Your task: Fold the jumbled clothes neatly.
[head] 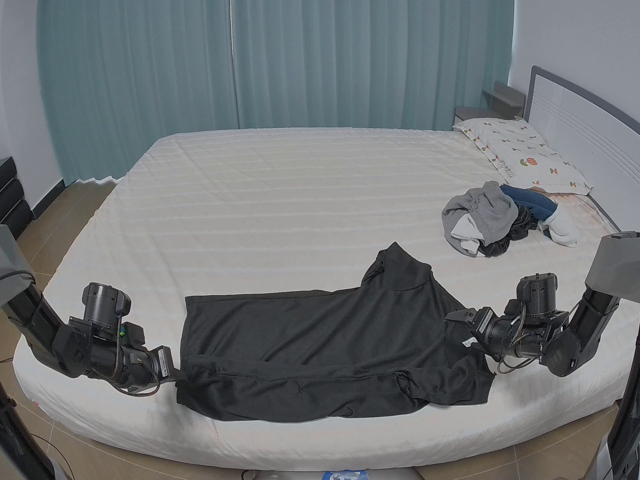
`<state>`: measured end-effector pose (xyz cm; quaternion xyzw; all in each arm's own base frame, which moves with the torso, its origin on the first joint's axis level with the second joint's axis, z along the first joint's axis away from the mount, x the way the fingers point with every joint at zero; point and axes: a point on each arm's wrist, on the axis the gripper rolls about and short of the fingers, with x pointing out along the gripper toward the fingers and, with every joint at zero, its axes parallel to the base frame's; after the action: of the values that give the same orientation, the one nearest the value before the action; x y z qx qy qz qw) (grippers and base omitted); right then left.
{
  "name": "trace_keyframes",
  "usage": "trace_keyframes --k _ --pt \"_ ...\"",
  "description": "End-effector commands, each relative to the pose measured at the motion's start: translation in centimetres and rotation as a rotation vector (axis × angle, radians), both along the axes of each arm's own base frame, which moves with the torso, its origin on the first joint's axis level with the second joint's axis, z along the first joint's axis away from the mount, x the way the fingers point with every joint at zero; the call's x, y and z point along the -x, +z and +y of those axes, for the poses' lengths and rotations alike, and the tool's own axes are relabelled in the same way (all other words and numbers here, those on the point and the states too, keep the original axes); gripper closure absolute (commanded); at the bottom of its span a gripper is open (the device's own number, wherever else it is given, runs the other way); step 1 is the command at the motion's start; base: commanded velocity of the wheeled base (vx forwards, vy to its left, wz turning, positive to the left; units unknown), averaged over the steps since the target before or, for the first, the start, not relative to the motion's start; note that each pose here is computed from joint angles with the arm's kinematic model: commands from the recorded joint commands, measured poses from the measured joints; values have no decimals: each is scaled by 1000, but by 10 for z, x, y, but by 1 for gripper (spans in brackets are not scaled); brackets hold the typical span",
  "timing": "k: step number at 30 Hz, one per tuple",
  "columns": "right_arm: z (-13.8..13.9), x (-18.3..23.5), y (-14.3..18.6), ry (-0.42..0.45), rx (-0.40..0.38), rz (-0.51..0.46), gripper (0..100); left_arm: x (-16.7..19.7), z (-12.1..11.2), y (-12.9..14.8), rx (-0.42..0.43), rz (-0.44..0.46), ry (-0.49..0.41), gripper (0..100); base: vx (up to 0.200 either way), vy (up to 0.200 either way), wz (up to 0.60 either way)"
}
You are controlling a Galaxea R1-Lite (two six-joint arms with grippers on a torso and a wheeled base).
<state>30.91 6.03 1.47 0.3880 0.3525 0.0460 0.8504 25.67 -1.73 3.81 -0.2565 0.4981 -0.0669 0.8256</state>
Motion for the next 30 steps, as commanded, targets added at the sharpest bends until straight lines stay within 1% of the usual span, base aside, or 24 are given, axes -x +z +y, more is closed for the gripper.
trace_keyframes --k 1,2,5,11,14,15,16,19,21,23,26,30 --pt "0 1 0 1 3 2 0 10 9 21 -45 -42 -26 100 0 0 0" --pt "0 2 0 -1 5 3 0 13 10 19 -54 -8 -34 100 0 0 0" --pt "0 2 1 1 6 1 0 17 12 16 -51 16 -31 100 0 0 0" --pt "-1 7 4 2 21 -2 0 35 13 1 -55 97 -26 100 0 0 0" --pt "-3 8 4 1 29 8 0 38 17 -7 -49 140 -12 100 0 0 0" --pt "-4 9 2 4 39 25 0 41 18 -13 -51 171 -8 100 0 0 0" --pt "-4 10 1 7 51 36 0 41 18 -16 -51 181 -8 100 0 0 0" --pt "-7 10 -1 2 103 62 0 42 18 -21 -44 189 -8 100 0 0 0" --pt "-12 9 -1 -16 137 70 0 43 18 -23 -38 178 -11 100 0 0 0" --pt "-13 9 -2 -16 143 72 0 43 18 -23 -38 170 -13 100 0 0 0" --pt "-12 10 -11 2 163 98 0 42 18 -27 -40 149 -9 100 0 0 0" --pt "-10 7 -22 14 169 117 0 41 18 -30 -40 139 -8 100 0 0 0"
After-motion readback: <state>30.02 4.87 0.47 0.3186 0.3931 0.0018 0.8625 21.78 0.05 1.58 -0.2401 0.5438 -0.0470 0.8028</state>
